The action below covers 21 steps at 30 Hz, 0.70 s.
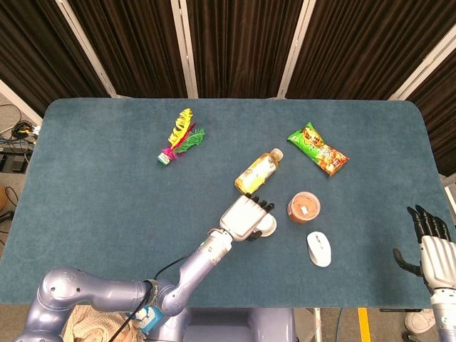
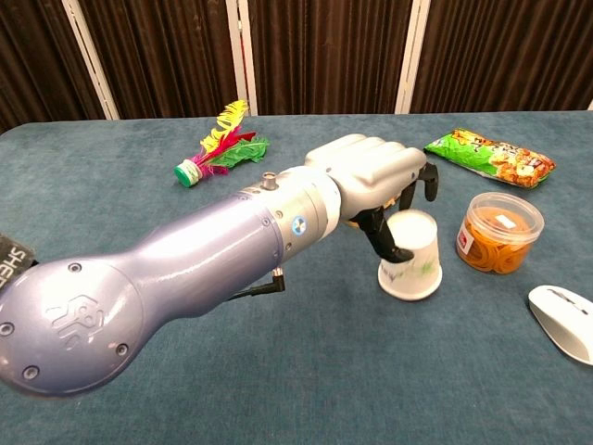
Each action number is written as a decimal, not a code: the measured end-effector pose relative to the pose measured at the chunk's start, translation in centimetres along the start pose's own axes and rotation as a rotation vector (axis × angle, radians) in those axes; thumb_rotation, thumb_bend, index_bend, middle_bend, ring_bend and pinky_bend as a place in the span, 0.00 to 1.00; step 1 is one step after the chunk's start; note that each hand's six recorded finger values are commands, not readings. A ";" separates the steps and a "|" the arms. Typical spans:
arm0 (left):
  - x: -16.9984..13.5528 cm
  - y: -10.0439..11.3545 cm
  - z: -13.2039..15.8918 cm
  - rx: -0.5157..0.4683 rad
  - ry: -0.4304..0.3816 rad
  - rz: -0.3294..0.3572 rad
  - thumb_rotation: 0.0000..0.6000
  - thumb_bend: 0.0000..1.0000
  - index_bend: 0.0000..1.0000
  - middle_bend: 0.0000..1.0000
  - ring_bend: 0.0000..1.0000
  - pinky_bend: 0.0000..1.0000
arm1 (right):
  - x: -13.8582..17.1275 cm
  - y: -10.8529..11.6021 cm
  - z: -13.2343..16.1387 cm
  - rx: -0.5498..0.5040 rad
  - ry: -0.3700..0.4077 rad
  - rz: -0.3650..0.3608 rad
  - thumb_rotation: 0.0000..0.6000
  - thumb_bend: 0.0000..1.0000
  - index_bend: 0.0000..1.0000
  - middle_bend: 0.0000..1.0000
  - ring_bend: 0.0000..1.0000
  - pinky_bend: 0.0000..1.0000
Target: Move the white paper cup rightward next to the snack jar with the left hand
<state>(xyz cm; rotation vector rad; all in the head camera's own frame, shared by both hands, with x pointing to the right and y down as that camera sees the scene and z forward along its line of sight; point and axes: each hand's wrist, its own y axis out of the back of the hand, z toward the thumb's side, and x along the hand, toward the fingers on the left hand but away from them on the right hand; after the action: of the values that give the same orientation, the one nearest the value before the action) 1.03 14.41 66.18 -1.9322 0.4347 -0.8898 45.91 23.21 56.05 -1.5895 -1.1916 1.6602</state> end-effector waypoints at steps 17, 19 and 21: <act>-5.4 3.1 -4.8 -0.008 0.084 0.037 1.00 0.17 0.13 0.15 0.16 0.24 | 0.1 -0.1 0.0 0.026 0.006 0.001 1.00 0.35 0.00 0.00 0.00 0.03; -6.9 3.5 -6.4 -0.002 0.108 0.047 1.00 0.17 0.13 0.15 0.16 0.23 | 0.2 -0.1 0.0 0.032 0.007 0.000 1.00 0.35 0.00 0.00 0.00 0.03; -8.9 3.9 -8.4 0.013 0.133 0.058 1.00 0.17 0.12 0.15 0.16 0.23 | 0.2 -0.1 0.0 0.038 0.006 -0.002 1.00 0.35 0.00 0.00 0.00 0.03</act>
<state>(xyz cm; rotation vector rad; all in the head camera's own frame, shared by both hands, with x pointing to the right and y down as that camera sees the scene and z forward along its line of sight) -10.92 12.82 61.76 -1.8455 0.5593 -0.9848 45.82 23.40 56.02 -1.5686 -1.1516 1.6661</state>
